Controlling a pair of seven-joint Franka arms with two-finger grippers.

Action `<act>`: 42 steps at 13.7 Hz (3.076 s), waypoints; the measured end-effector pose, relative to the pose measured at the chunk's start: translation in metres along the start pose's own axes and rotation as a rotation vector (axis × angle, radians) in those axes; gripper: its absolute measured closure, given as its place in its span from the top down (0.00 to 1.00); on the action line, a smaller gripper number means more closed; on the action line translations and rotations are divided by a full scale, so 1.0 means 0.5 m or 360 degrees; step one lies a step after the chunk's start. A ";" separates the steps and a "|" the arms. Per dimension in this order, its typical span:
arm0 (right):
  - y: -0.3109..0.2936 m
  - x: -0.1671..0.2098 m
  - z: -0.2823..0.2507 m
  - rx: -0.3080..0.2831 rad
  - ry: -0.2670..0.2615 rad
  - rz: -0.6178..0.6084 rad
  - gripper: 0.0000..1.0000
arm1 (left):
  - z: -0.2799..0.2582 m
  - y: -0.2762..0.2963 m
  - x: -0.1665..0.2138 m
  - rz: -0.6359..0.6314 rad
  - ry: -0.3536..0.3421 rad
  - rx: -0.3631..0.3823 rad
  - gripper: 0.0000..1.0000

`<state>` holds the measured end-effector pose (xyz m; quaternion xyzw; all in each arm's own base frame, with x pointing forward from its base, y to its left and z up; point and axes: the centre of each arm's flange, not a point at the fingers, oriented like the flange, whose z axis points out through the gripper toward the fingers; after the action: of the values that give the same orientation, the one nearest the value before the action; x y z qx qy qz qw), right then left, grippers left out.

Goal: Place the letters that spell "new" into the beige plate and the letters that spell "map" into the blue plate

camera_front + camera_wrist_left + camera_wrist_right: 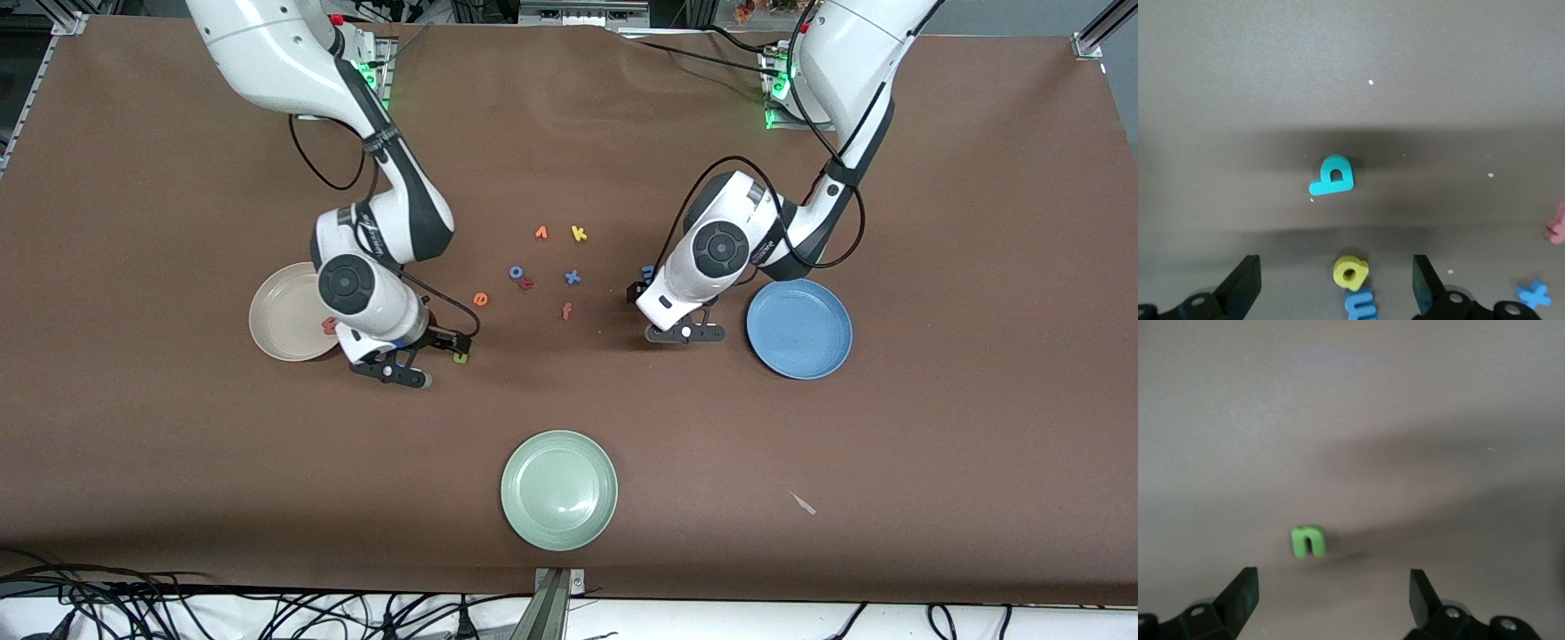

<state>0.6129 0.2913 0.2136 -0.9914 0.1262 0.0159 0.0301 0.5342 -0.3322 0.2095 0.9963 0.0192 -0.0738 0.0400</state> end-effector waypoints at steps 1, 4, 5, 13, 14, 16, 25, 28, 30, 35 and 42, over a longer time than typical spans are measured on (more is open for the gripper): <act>-0.008 -0.002 0.024 0.0005 0.0018 0.0000 1.00 | 0.008 -0.005 -0.004 -0.0021 0.0010 -0.0005 1.00; -0.024 -0.005 0.061 0.0003 0.0027 0.0014 0.99 | 0.006 -0.007 -0.009 -0.0056 0.0020 -0.0008 1.00; -0.028 -0.002 0.061 0.0008 0.0034 0.0017 0.96 | 0.004 -0.007 -0.010 -0.0061 0.0023 -0.0009 1.00; -0.046 -0.014 0.072 0.0006 0.0028 0.0011 0.65 | 0.014 -0.009 -0.022 -0.0130 0.0030 -0.0011 1.00; -0.048 -0.017 0.076 0.0003 0.0025 0.0007 0.65 | 0.023 -0.010 -0.027 -0.0134 0.0046 -0.0022 1.00; -0.048 -0.017 0.076 0.0002 0.0026 0.0007 0.53 | 0.047 -0.011 -0.046 -0.0126 0.0056 -0.0036 0.97; -0.047 -0.012 0.067 0.0006 0.0031 0.0016 0.26 | 0.076 0.023 -0.089 -0.0089 0.0060 -0.0062 0.83; -0.047 -0.012 0.069 0.0001 0.0026 0.0016 0.26 | 0.093 0.021 -0.090 -0.0092 0.0059 -0.0068 0.62; -0.044 -0.010 0.057 -0.0022 0.0001 0.0013 0.26 | 0.095 0.020 -0.088 -0.0094 0.0061 -0.0070 0.61; 0.076 0.040 -0.057 -0.0171 -0.0124 -0.0238 0.26 | 0.087 0.017 -0.085 -0.0100 0.0070 -0.0073 0.33; 0.344 -0.004 -0.046 -0.0172 -0.0033 -0.0730 0.26 | -0.029 -0.024 -0.014 -0.0076 0.0021 0.0074 0.32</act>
<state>0.5685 0.1241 0.2271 -0.9941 -0.1037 0.0255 -0.0189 0.5290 -0.3192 0.2239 0.9967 0.0414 -0.0687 0.0150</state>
